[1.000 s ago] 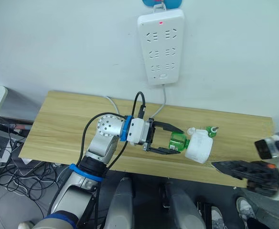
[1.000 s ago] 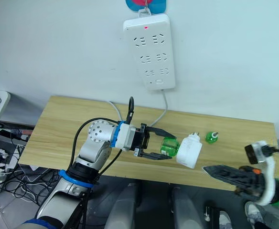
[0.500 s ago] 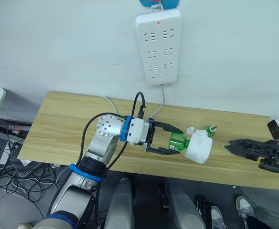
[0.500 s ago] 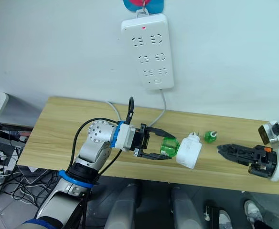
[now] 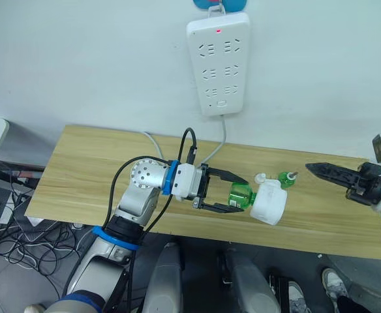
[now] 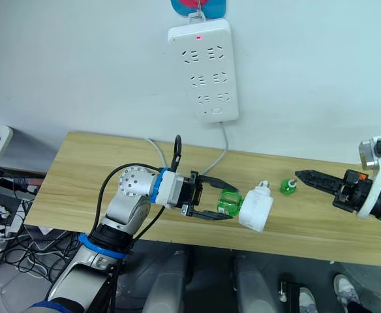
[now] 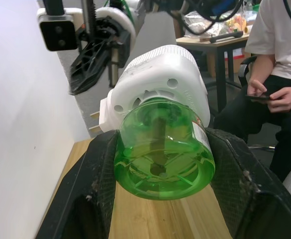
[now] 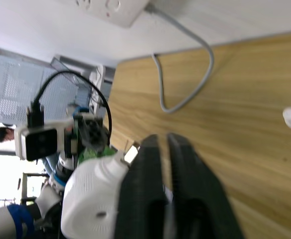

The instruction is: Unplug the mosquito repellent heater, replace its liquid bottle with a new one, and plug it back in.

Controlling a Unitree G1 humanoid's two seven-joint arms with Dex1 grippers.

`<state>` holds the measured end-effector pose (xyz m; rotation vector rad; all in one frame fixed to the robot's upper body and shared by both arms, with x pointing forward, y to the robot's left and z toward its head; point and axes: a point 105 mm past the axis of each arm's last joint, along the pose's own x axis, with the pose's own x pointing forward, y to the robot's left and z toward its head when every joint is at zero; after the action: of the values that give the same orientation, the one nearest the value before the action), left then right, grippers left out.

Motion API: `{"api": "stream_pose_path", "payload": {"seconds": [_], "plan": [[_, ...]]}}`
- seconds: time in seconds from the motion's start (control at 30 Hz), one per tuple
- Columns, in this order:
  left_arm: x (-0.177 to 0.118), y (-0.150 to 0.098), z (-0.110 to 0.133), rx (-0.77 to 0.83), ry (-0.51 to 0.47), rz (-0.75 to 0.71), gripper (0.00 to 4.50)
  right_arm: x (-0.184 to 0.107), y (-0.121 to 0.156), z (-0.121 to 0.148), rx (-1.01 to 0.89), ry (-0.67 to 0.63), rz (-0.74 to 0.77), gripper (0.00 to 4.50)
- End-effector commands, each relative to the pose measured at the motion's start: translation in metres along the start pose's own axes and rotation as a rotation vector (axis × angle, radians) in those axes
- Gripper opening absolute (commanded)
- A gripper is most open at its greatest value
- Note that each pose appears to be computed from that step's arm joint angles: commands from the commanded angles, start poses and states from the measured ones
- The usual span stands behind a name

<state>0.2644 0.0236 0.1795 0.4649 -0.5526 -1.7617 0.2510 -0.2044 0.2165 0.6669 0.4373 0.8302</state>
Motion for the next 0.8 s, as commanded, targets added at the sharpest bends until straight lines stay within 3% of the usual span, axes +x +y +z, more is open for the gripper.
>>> {"api": "stream_pose_path", "payload": {"seconds": [0.03, 0.8], "plan": [[0.004, 0.001, 0.012, 0.041, -0.040, -0.016, 2.32, 0.011, 0.011, -0.006, -0.008, 0.019, 0.057, 0.06], [0.004, 0.004, 0.011, 0.026, -0.030, -0.001, 2.32, 0.029, 0.013, -0.040, 0.012, 0.126, 0.060, 0.06]]}}
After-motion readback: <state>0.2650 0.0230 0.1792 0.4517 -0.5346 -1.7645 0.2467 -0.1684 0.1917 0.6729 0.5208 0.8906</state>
